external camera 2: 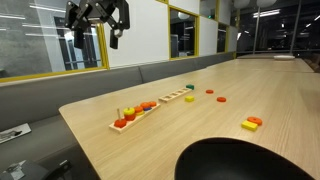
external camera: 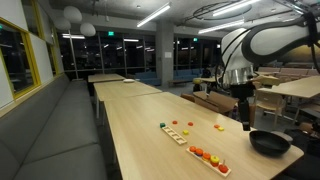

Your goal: Remove the yellow and orange circles from the woden objects.

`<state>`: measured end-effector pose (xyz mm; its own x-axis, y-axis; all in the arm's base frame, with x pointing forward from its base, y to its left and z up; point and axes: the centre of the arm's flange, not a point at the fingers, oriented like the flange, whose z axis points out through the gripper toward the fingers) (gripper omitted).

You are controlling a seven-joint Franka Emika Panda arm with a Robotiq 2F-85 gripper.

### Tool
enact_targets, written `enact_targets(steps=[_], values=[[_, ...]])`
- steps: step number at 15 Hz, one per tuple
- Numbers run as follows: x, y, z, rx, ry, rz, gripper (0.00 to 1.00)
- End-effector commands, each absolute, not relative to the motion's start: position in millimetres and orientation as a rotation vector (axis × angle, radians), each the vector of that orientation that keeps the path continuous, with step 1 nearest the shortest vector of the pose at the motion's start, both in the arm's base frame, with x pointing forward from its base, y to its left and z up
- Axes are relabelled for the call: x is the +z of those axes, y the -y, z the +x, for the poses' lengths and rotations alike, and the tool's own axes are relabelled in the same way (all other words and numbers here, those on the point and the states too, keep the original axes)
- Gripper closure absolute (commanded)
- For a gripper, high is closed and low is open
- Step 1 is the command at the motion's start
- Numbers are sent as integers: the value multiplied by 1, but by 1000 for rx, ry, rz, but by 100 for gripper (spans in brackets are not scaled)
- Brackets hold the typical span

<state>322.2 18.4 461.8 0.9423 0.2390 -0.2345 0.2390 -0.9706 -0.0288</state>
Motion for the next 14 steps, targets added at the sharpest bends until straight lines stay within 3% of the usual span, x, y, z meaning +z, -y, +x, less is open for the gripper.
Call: enact_targets(steps=[1,14], values=[[460,-19,322,-360,-358,3096,0],[390,-45,326,-28,392,3138,0]])
